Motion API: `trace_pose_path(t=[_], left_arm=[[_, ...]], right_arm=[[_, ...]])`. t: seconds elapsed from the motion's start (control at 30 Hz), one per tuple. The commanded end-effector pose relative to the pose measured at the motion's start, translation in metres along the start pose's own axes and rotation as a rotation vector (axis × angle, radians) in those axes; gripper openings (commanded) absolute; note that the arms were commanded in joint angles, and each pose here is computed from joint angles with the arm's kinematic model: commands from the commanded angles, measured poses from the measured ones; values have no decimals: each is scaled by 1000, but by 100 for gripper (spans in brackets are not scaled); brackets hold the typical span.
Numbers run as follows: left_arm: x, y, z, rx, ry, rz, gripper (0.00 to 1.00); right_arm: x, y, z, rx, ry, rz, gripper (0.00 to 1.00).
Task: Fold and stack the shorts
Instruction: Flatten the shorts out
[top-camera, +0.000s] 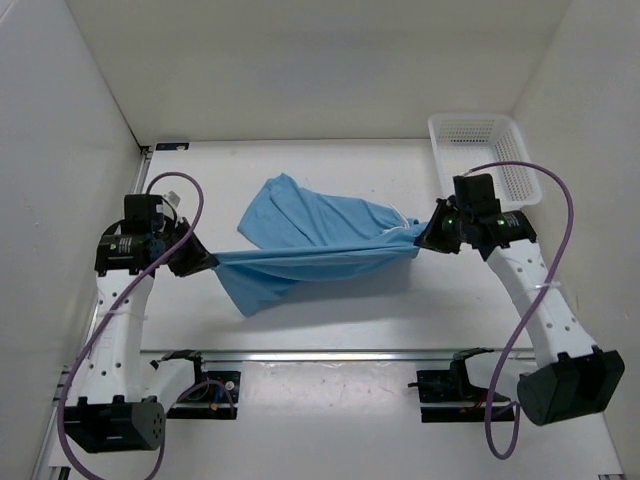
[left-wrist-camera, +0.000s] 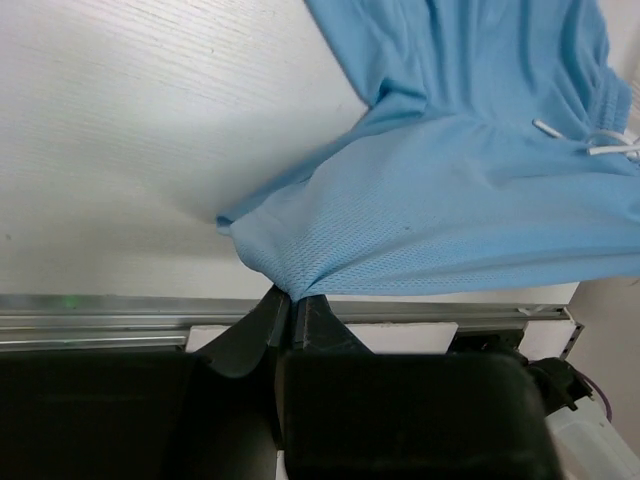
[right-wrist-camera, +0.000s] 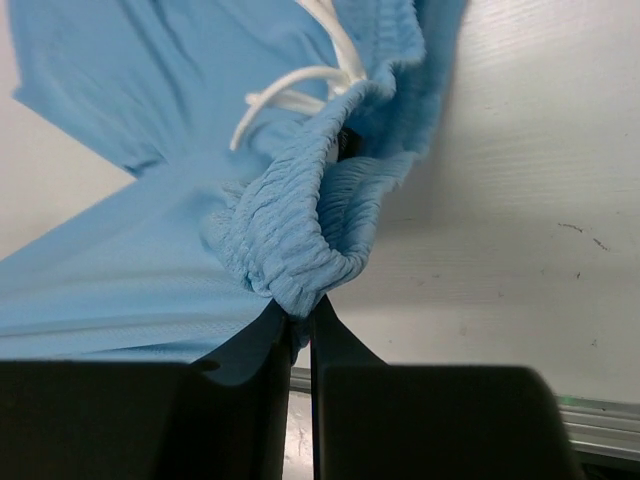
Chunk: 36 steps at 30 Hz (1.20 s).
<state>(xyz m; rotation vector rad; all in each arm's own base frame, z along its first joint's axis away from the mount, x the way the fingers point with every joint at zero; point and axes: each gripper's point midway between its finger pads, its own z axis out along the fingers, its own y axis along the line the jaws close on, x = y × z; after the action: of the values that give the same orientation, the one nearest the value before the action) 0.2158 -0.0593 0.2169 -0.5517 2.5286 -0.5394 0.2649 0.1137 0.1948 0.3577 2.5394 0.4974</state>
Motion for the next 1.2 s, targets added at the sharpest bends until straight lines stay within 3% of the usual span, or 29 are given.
trace_pose_path(t=[0.0, 0.17, 0.3, 0.33, 0.37, 0.4, 0.43, 0.5, 0.53, 0.6, 0.7, 0.73, 0.77, 0.8, 0.83, 0.87, 0.9, 0.93, 0.97, 1.0, 1.07, 1.1, 1.13, 1.17], left_arm=[[-13, 11, -7, -57, -77, 8, 10], [-52, 0, 24, -54, -62, 5, 10], [-143, -31, 38, -48, -165, 53, 10], [-164, -35, 41, -61, -193, 67, 10], [-179, -34, 66, -83, -146, 54, 10], [-218, -62, 41, -33, -252, 92, 10], [-226, -67, 38, -38, -243, 89, 10], [-251, -77, 41, -28, -264, 95, 10], [-270, -98, 15, 27, -355, 122, 10], [-278, -107, -2, 64, -400, 122, 10], [-268, -109, -5, 93, -394, 130, 10], [-258, -119, -23, 126, -419, 151, 10], [-239, -102, -1, 92, -347, 129, 10], [-224, -98, 4, 87, -321, 131, 10], [-211, -104, -13, 123, -353, 152, 10], [-179, -77, 19, 73, -249, 120, 10], [-158, -72, 26, 74, -211, 123, 10], [-139, -64, 19, 72, -206, 122, 10], [-99, -40, 45, 29, -98, 83, 10], [-78, -32, 52, 20, -63, 71, 10], [-39, -18, 51, 19, -37, 45, 10], [1, 2, 67, -10, 59, -4, 16], [17, 9, 69, -10, 88, -21, 29], [29, 13, 67, 5, 90, -20, 52]], right_arm=[[-6, -23, -9, 86, -61, -9, 0], [-47, -7, 8, 94, -93, -32, 0], [-116, 22, 55, 114, -99, -58, 0], [-159, 51, 37, 58, -198, -77, 0], [-166, 50, 65, 88, -145, -73, 0], [-180, 58, 66, 79, -160, -62, 0], [-213, 86, 41, 10, -255, -63, 0], [-226, 101, 45, -33, -258, -46, 0], [-231, 106, 37, -48, -281, -49, 0], [-240, 117, 23, -93, -333, -47, 0], [-221, 100, 19, -50, -312, -62, 0], [-215, 96, 20, -45, -308, -75, 0], [-209, 92, 3, -45, -334, -85, 0], [-181, 70, 26, 1, -254, -77, 0], [-174, 66, 12, 1, -282, -88, 0], [-161, 57, 16, 13, -261, -86, 0], [-129, 34, 36, 60, -180, -78, 0], [-118, 29, 27, 50, -196, -80, 0], [-100, 24, 31, 48, -166, -86, 0], [-65, -4, 46, 114, -90, -65, 0], [-40, -17, 44, 120, -88, -49, 2], [-25, -26, 46, 134, -64, -47, 5], [0, -43, 50, 159, -23, -34, 31], [10, -49, 50, 166, -11, -33, 50]])
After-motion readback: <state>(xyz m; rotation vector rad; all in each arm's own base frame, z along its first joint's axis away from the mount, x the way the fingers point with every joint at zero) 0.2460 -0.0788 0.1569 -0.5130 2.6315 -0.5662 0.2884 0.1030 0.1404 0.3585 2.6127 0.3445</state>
